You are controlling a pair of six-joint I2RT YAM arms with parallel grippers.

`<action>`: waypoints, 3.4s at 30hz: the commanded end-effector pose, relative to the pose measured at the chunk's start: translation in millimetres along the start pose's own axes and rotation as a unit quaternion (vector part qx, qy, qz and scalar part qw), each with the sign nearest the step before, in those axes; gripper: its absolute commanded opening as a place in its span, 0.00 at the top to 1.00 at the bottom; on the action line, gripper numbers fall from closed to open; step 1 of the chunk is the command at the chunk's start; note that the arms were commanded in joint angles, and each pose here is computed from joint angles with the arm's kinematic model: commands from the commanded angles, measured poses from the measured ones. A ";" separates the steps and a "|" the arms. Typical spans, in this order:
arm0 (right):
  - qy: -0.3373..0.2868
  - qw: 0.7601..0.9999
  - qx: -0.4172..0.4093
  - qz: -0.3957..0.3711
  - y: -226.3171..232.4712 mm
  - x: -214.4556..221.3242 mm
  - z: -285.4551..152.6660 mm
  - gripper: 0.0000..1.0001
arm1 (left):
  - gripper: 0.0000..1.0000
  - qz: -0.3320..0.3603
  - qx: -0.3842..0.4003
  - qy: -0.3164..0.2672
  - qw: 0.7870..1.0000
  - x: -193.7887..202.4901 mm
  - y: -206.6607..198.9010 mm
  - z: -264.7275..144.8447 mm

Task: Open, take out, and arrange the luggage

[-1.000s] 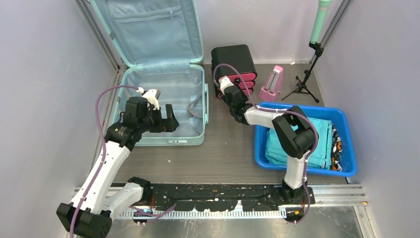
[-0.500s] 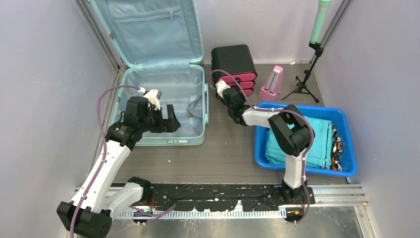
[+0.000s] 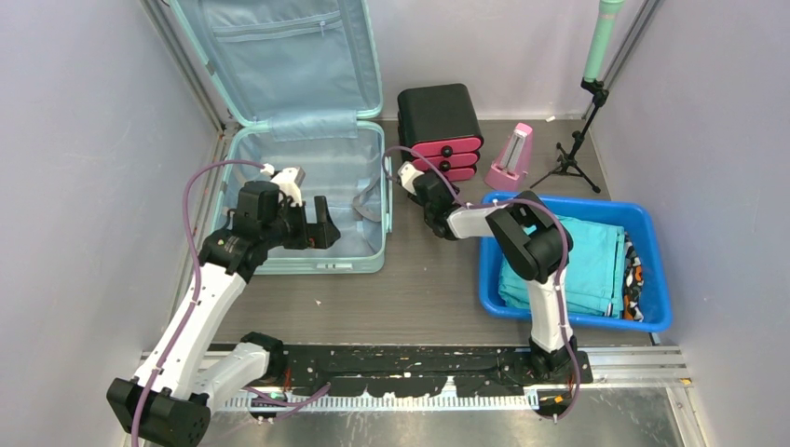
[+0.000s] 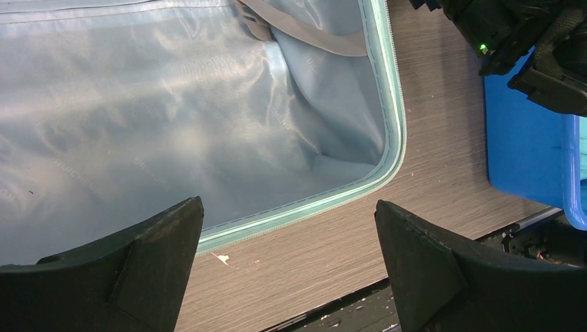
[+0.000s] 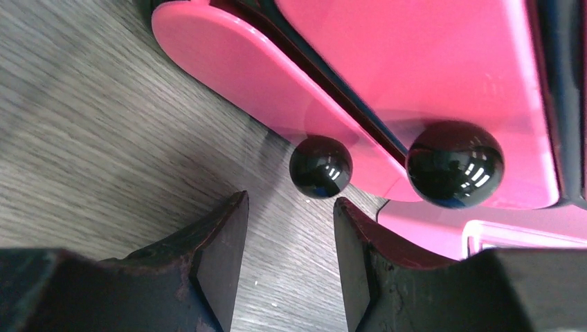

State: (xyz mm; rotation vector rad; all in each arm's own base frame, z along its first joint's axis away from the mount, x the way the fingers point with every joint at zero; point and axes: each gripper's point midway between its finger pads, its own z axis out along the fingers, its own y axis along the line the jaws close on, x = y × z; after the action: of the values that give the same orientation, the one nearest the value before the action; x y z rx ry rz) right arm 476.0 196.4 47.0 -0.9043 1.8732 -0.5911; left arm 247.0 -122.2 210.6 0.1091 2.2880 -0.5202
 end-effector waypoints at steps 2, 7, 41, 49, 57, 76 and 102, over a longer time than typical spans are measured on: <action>-0.038 0.999 0.034 0.011 -15.2 -29.7 8.5 0.46 | 0.02 0.003 0.013 -0.012 1.000 -5.3 -4.9 1.7; -0.034 0.998 0.061 0.007 -19.9 -30.0 16.2 0.46 | 0.02 0.003 0.014 -0.012 1.000 -5.0 -5.2 1.4; -0.066 0.993 0.068 0.067 10.6 -20.4 -66.8 0.80 | 0.02 0.014 -0.033 -0.023 0.999 -8.4 11.4 -1.8; -0.073 0.991 0.059 0.092 21.4 -21.7 -78.1 0.78 | 0.02 0.000 -0.098 -0.044 0.994 -13.6 33.2 -7.2; -0.081 0.986 0.042 0.140 9.9 -31.7 -104.3 0.49 | 0.02 -0.020 -0.192 -0.089 0.977 -23.9 65.3 -20.5; -0.161 0.930 -0.021 0.329 -60.2 -63.6 -214.7 0.28 | 0.03 -0.026 -0.338 -0.017 0.941 -49.9 143.7 -4.6; -0.210 0.898 -0.021 0.385 -89.6 -63.5 -247.0 0.28 | 0.10 0.128 -0.346 0.176 0.913 -44.7 269.0 123.7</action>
State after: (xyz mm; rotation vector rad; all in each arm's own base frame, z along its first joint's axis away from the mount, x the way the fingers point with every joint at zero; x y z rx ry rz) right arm 299.0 195.8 244.7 -0.2571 1.6846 0.1224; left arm 400.2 71.4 68.1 0.0984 2.6880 0.4457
